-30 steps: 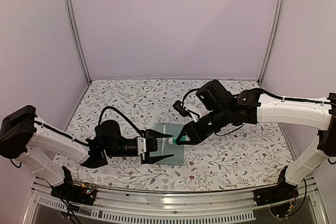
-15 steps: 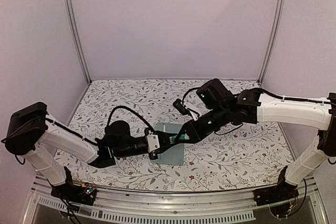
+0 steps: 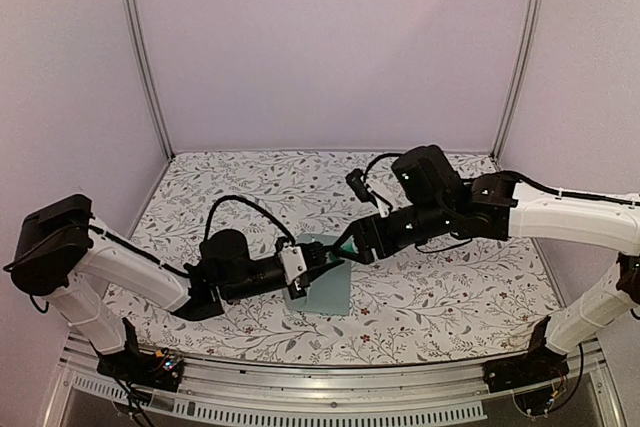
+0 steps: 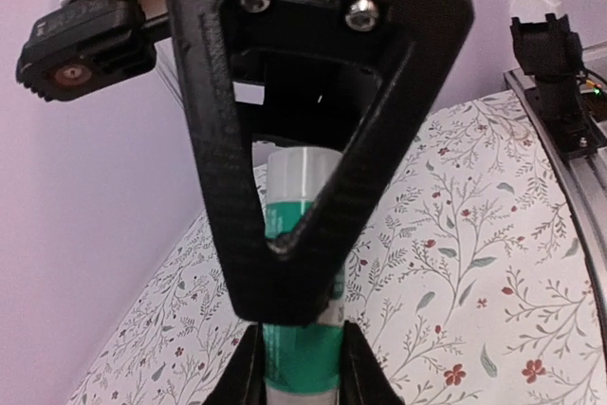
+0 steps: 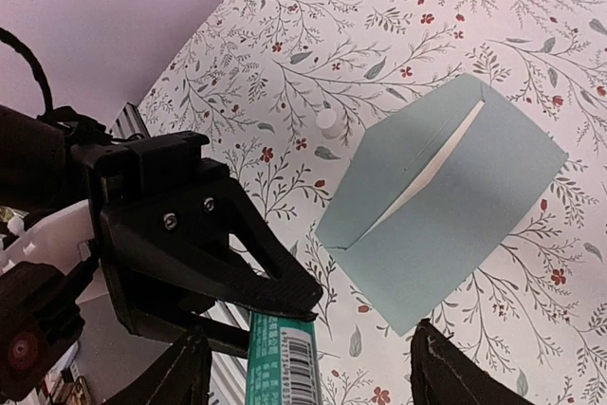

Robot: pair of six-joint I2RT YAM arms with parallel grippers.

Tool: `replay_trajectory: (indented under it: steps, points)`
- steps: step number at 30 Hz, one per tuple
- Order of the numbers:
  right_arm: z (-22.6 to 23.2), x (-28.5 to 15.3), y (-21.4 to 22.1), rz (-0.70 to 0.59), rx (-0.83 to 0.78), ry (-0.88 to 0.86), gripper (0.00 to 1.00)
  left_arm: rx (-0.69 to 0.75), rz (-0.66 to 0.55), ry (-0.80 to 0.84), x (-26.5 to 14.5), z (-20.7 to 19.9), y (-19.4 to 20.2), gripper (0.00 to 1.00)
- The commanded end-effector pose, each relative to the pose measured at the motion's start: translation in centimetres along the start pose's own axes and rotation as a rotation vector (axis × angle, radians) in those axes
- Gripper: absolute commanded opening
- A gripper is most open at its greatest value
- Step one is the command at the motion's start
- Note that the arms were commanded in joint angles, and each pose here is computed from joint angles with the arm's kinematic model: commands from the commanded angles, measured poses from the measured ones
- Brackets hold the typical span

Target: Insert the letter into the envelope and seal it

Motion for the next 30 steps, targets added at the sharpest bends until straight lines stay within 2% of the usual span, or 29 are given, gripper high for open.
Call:
replay_trajectory:
  steps: [1,5,11,16,28,30]
  points:
    - [0.9,-2.9,-1.8,-0.252,0.012,-0.052,0.72,-0.140,-0.126,-0.038,0.6,1.4,-2.2,0.00]
    - [1.4,-4.1,-2.1,-0.338,0.018,-0.090,0.65,-0.206,-0.144,-0.047,1.2,1.8,-2.7,0.00]
    - [2.1,-4.6,-2.6,-0.377,0.012,-0.088,0.57,-0.254,-0.141,-0.077,1.9,2.3,-2.8,0.00]
    - [2.3,-4.4,-2.8,-0.383,0.010,-0.088,0.44,-0.293,-0.144,-0.104,2.3,2.6,-2.8,0.00]
    - [1.8,-3.6,-2.5,-0.378,0.023,-0.055,0.42,-0.370,-0.187,-0.127,2.2,3.2,-3.2,0.00]
    - [1.7,-3.3,-2.4,-0.373,0.026,-0.049,0.39,-0.378,-0.192,-0.125,2.1,3.1,-3.1,0.00]
Point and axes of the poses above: each gripper's point midway between its finger pads, its own x axis out along the fingers, its own z axis along the line the jaws close on, y = z × x, the point moved 8 cm from there along -x, back along the fingers, and after that the axes turned 3 degrees about x, right-handed, at the moved point
